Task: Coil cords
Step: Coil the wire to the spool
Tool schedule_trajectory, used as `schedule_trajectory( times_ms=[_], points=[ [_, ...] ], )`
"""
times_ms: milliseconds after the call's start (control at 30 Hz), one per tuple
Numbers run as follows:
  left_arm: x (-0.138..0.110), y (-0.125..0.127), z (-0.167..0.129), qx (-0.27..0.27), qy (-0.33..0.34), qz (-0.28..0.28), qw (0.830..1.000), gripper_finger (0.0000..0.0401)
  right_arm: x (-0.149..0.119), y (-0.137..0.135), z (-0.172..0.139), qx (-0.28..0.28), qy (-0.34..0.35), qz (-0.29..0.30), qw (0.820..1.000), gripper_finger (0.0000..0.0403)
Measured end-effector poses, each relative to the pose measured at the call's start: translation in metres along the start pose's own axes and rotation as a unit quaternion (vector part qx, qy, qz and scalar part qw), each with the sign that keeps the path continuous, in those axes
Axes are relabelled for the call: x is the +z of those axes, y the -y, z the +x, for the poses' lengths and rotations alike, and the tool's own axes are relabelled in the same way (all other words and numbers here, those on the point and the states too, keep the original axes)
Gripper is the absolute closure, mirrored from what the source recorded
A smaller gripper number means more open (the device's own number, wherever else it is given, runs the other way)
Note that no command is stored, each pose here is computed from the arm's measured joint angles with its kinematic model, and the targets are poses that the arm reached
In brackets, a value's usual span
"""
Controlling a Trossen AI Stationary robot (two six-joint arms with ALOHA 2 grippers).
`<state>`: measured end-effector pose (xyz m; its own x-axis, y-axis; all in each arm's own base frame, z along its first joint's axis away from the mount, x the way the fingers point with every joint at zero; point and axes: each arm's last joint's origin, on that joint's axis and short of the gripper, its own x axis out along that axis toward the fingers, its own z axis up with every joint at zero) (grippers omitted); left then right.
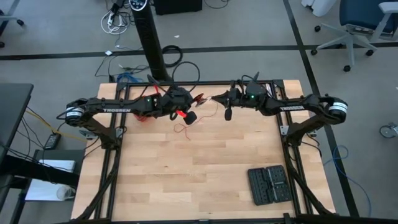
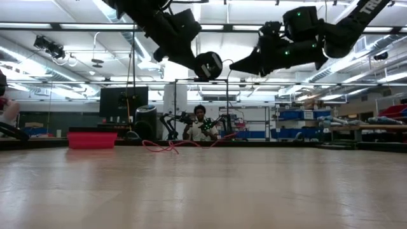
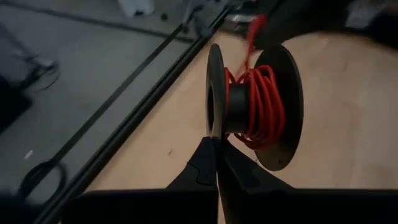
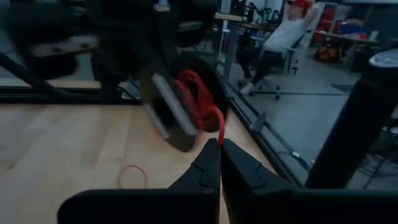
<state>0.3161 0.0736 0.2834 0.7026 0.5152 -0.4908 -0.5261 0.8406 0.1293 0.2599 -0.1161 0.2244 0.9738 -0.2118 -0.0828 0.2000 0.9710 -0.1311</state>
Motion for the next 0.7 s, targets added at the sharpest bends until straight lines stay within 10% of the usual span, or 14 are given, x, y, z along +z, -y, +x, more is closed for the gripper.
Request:
schedule_trajectory(
  times_ms=[700],
  points=[
    [0.013,0.013,0.013,-0.027,0.050,-0.003,0.998,0.0400,0.037,-0.038,0.017,0.058,0.061,0.001,0.996,0.0370]
  ],
)
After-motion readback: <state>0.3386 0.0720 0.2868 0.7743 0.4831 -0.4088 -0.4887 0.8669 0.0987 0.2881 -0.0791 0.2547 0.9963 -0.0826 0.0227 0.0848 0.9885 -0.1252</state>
